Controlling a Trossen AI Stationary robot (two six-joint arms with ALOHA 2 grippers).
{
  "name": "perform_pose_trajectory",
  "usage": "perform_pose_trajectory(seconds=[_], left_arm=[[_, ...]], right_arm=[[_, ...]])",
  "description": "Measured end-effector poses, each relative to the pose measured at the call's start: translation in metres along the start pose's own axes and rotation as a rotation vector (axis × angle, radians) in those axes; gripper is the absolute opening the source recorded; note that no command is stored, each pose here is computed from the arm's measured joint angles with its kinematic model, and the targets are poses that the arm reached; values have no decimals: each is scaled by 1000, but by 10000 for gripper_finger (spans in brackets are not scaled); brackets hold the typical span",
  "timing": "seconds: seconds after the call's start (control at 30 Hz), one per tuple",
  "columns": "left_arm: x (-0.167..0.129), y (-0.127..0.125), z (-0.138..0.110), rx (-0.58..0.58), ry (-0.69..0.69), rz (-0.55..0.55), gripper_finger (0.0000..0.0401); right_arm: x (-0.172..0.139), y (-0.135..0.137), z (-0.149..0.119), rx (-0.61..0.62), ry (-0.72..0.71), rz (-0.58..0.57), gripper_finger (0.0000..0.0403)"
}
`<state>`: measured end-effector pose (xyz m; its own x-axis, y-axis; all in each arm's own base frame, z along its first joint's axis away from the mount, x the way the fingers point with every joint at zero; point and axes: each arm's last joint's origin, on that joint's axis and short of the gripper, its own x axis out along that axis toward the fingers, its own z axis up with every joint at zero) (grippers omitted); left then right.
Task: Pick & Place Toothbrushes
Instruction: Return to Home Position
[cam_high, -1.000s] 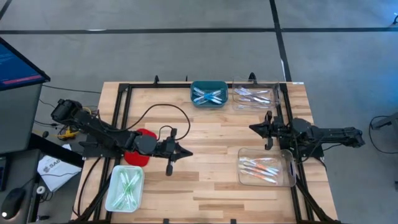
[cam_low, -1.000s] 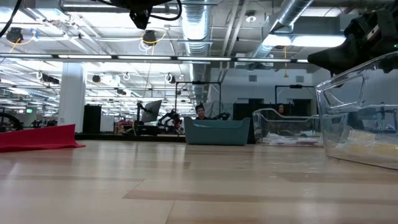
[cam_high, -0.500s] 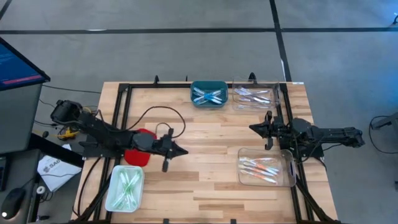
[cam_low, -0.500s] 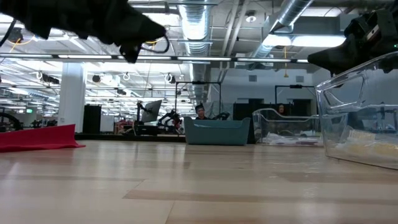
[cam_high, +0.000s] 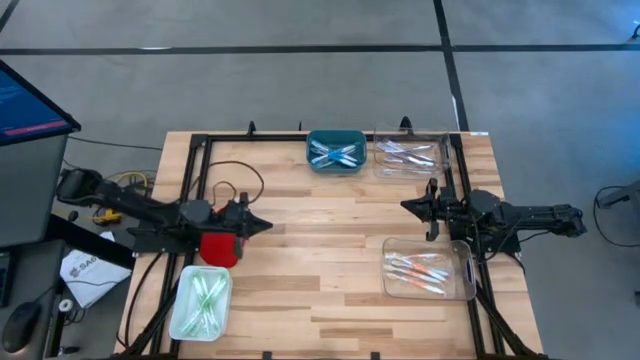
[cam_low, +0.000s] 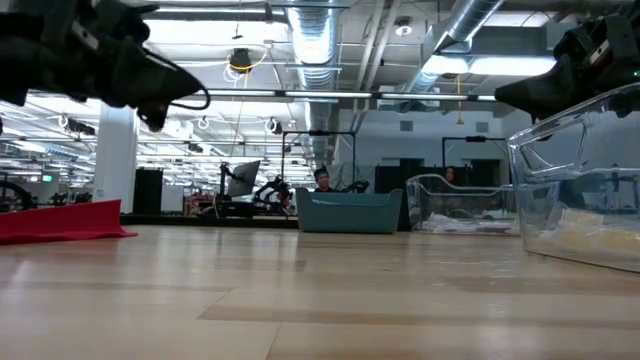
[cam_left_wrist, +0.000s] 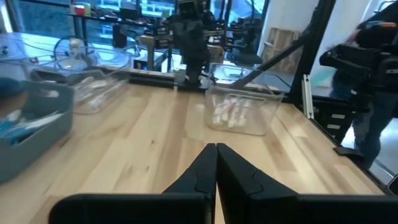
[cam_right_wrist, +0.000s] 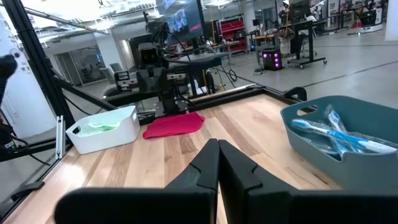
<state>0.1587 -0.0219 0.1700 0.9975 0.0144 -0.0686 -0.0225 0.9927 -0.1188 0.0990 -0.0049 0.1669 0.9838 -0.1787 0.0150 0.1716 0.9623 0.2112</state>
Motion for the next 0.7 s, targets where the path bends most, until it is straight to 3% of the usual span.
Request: perform_pose_trajectory(seconds=[0.2, 0.7], left_arm=[[-19, 7, -7, -11, -56, -32, 1], [-41, 9, 10, 37, -207, -63, 1]], right_arm=[[0, 0, 0, 0, 0, 0, 0], [0, 0, 0, 0, 0, 0, 0]])
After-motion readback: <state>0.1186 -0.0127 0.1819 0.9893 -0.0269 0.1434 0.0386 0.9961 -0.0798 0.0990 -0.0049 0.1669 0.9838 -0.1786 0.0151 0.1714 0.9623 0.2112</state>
